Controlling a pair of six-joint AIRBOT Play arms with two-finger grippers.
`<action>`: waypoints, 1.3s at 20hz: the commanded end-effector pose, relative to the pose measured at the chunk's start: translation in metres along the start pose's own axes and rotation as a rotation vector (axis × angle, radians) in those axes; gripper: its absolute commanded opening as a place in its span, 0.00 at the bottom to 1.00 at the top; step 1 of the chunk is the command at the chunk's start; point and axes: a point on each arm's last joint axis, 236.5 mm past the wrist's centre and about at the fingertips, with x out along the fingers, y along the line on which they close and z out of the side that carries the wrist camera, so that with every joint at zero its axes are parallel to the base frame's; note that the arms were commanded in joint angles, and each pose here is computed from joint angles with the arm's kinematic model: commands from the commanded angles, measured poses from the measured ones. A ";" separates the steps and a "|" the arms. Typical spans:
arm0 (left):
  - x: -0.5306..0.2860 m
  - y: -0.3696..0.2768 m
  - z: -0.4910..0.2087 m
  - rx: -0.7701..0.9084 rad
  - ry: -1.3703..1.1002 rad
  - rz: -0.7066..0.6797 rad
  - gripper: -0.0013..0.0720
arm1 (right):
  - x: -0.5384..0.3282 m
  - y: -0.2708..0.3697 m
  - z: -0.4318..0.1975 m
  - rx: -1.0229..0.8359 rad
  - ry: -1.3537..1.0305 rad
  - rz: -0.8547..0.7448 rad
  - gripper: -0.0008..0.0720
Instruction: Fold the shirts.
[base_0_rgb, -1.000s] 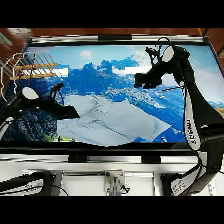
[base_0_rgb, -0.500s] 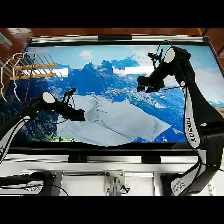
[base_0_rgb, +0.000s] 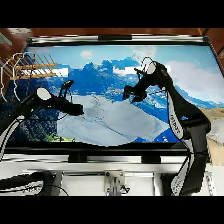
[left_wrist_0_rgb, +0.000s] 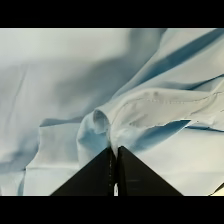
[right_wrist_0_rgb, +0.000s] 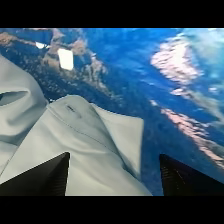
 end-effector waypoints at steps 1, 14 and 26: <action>-0.009 -0.002 0.006 0.019 -0.031 0.010 0.08 | 0.038 0.007 -0.022 0.052 0.139 0.060 0.83; -0.238 -0.097 0.194 0.372 -0.677 0.128 0.08 | -0.293 0.174 0.039 -0.632 -0.911 0.073 0.12; -0.453 -0.154 0.142 0.437 -1.091 0.230 0.08 | -0.401 0.288 -0.105 -0.960 -1.165 0.139 0.12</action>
